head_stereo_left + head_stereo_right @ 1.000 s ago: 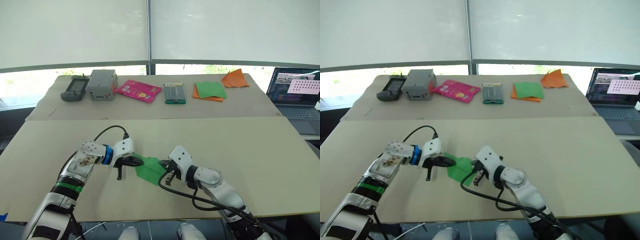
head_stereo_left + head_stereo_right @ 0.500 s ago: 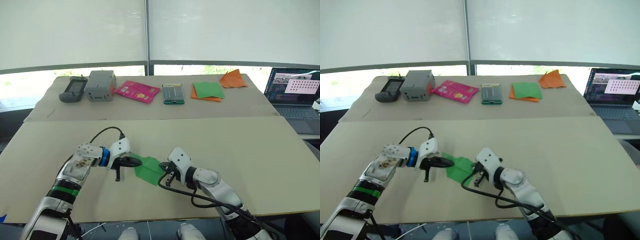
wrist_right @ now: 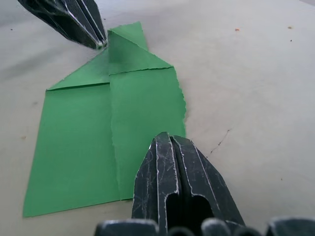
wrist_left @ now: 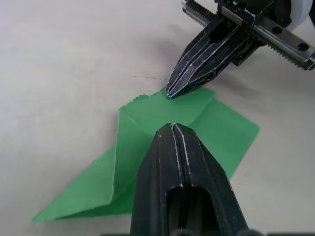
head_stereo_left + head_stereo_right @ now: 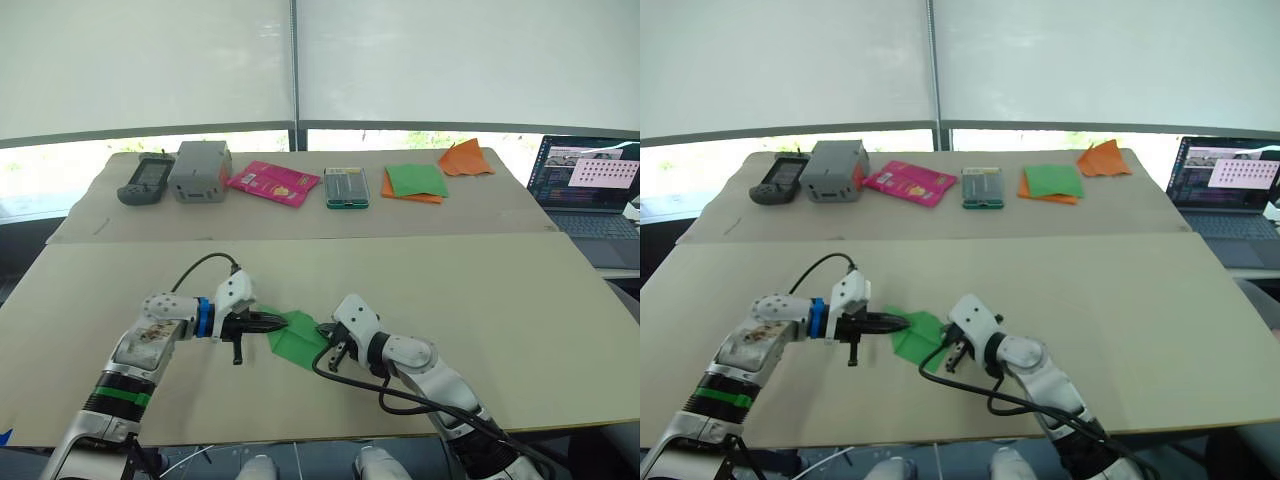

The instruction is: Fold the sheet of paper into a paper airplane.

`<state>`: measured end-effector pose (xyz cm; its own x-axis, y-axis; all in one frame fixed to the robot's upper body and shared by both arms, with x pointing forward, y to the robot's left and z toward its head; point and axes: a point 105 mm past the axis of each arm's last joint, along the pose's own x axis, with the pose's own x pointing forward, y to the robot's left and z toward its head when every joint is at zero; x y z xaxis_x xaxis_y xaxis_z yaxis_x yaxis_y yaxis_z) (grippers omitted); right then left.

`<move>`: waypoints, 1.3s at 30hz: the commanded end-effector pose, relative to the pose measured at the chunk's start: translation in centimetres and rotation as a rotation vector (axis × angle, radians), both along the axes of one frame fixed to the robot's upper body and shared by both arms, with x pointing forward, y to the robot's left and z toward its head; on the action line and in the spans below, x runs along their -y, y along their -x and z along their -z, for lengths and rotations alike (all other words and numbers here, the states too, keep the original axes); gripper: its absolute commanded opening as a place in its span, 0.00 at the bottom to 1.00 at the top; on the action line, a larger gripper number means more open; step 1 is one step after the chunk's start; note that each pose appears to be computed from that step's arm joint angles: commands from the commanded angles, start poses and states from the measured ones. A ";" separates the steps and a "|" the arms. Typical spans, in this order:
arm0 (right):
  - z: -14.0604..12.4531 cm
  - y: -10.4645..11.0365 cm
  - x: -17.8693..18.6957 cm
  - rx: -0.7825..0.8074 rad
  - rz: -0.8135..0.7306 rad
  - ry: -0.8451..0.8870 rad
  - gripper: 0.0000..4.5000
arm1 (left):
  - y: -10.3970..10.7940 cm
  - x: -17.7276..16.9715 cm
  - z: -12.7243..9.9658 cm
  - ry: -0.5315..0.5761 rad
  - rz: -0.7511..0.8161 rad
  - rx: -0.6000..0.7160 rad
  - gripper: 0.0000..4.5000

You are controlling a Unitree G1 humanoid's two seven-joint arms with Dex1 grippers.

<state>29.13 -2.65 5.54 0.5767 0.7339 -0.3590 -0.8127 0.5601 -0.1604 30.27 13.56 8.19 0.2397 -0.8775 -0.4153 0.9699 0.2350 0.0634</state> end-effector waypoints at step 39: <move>2.0 0.9 -0.4 -0.067 -0.003 0.073 0.01 | -1.5 1.8 0.6 -0.076 0.059 -0.007 0.00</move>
